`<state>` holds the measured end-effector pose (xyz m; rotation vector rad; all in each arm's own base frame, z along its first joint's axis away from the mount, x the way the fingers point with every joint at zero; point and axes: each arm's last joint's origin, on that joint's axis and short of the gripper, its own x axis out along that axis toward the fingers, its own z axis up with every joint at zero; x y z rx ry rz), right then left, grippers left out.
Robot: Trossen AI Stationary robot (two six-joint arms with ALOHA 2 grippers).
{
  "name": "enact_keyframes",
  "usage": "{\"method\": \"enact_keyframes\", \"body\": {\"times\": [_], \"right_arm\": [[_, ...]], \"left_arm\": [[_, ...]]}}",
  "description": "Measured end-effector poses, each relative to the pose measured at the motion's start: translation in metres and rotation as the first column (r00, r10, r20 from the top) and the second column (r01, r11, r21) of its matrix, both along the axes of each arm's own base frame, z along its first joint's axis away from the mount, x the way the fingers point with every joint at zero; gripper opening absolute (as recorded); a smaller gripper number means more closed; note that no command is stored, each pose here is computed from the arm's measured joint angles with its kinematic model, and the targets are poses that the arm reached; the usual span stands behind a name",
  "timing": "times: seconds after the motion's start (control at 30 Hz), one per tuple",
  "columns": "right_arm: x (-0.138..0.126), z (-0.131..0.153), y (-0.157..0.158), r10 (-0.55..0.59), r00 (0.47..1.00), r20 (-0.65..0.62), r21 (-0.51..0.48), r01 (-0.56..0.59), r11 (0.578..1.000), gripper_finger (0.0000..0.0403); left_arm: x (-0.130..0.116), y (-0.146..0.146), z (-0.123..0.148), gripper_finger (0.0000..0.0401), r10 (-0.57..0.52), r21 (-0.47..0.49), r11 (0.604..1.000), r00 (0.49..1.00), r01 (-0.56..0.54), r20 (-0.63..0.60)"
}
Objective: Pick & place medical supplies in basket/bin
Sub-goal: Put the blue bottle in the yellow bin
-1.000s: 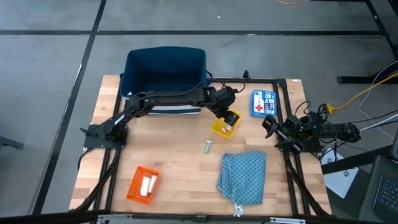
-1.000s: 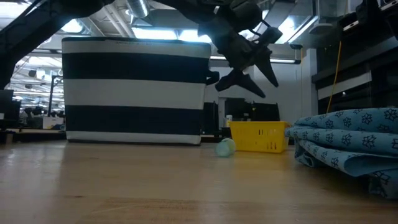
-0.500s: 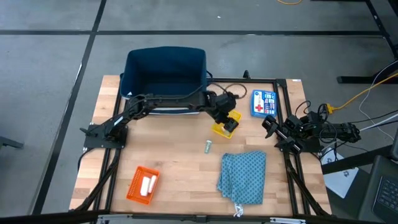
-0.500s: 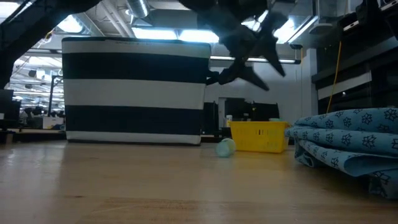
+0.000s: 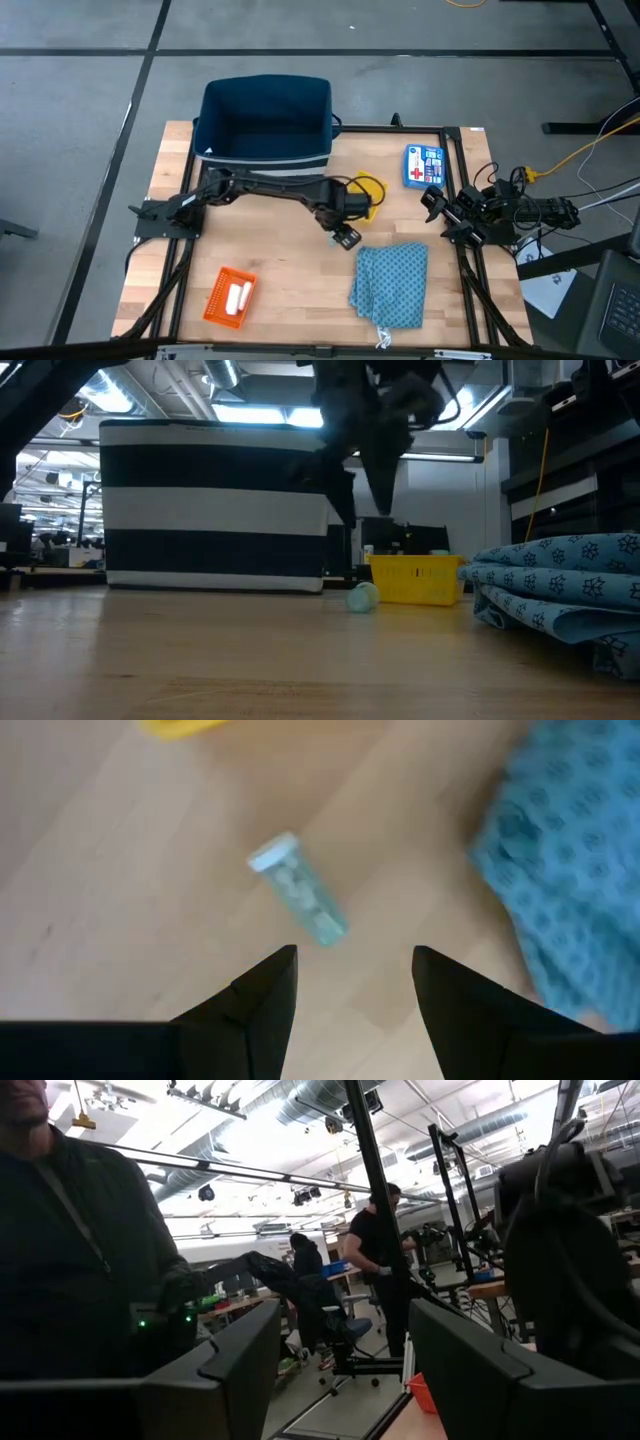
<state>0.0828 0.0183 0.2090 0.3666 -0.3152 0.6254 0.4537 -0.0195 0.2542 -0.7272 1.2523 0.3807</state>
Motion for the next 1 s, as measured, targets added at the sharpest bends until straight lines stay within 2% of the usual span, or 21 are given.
{"method": "enact_keyframes", "body": {"times": [0.1,0.23,0.43,0.77,1.0], "right_arm": [[0.000,0.000,0.000,-0.003,1.000,0.000,0.001,0.003,1.000,0.0224],[0.000,0.000,0.000,-0.015,1.000,0.000,0.006,0.015,1.000,0.0224],[0.000,0.000,0.000,-0.011,1.000,-0.004,0.013,0.011,1.000,0.0224],[0.000,0.000,0.000,-0.012,1.000,-0.004,0.012,0.012,1.000,0.0224],[0.000,0.000,0.000,-0.016,1.000,-0.003,0.011,0.016,1.000,0.0224]], "left_arm": [[0.000,-0.001,-0.011,0.0194,0.107,-0.014,0.994,0.994,-0.107,-0.022],[0.002,-0.002,-0.029,0.0194,0.154,-0.070,0.985,0.988,-0.155,-0.027],[0.001,0.000,-0.048,0.0194,0.180,-0.096,0.979,0.983,-0.182,-0.032],[-0.002,0.008,-0.062,0.0194,0.211,-0.060,0.975,0.976,-0.214,-0.055],[0.001,0.007,-0.076,0.0194,0.232,-0.119,0.965,0.973,-0.232,-0.007]]}}
